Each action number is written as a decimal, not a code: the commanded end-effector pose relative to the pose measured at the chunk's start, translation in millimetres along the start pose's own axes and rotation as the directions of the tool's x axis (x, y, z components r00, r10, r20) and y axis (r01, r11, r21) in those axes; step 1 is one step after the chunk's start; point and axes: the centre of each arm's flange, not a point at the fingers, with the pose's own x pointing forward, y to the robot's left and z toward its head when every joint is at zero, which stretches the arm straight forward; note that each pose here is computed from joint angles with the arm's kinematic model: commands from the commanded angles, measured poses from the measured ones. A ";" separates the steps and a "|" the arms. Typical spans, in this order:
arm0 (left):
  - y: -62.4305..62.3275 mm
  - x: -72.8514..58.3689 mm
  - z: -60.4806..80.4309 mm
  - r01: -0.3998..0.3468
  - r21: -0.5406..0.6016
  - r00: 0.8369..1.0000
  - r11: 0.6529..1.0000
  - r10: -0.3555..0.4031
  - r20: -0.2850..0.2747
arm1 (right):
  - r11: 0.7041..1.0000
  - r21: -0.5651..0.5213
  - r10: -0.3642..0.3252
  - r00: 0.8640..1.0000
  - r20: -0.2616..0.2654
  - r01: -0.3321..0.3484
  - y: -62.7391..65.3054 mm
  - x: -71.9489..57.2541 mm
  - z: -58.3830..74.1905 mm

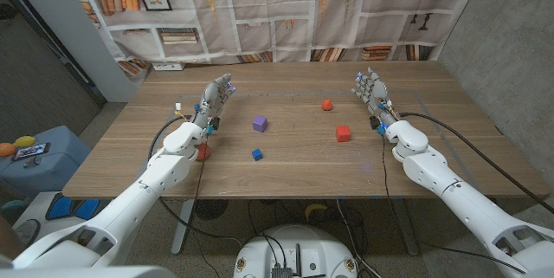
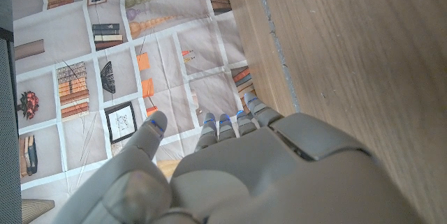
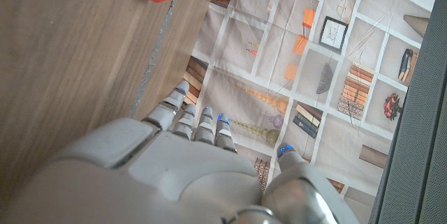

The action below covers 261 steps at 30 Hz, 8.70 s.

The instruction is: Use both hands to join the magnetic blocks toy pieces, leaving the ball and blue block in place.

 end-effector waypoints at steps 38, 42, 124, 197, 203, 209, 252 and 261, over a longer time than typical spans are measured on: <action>4.4 -38.3 16.6 -0.029 -0.021 0.999 0.999 0.029 0.019 | 0.779 -0.618 0.141 0.990 0.010 -0.104 14.2 -70.3 56.3; 4.9 -40.4 15.4 -0.031 -0.022 0.999 0.999 0.031 0.014 | 0.734 -0.670 0.151 0.989 0.008 -0.106 12.9 -76.3 61.1; 12.0 -47.9 8.7 -0.095 -0.031 0.995 0.995 0.094 -0.024 | -0.143 -0.792 0.072 0.792 -0.606 -0.593 67.5 -65.7 92.6; 11.2 -57.0 -3.0 -0.109 -0.041 0.992 0.993 0.106 -0.064 | -0.139 -0.864 0.015 0.872 -0.490 -0.484 78.3 -56.2 46.7; 11.5 -54.1 -2.5 -0.103 -0.037 0.993 0.994 0.100 -0.068 | -0.130 -0.873 0.029 0.878 -0.478 -0.471 79.0 -55.1 47.4; 12.4 -53.0 -2.4 -0.103 -0.037 0.992 0.994 0.101 -0.070 | -0.127 -0.875 0.036 0.880 -0.474 -0.467 81.2 -54.1 47.8; 6.9 -54.0 45.4 0.053 0.217 0.992 0.975 -0.027 -0.120 | 0.095 -0.894 0.012 0.899 -0.439 -0.438 66.8 -56.6 71.8; 11.3 -56.4 55.0 0.094 0.311 0.989 0.946 -0.052 -0.139 | 0.154 -0.895 0.004 0.906 -0.423 -0.419 65.0 -57.7 71.9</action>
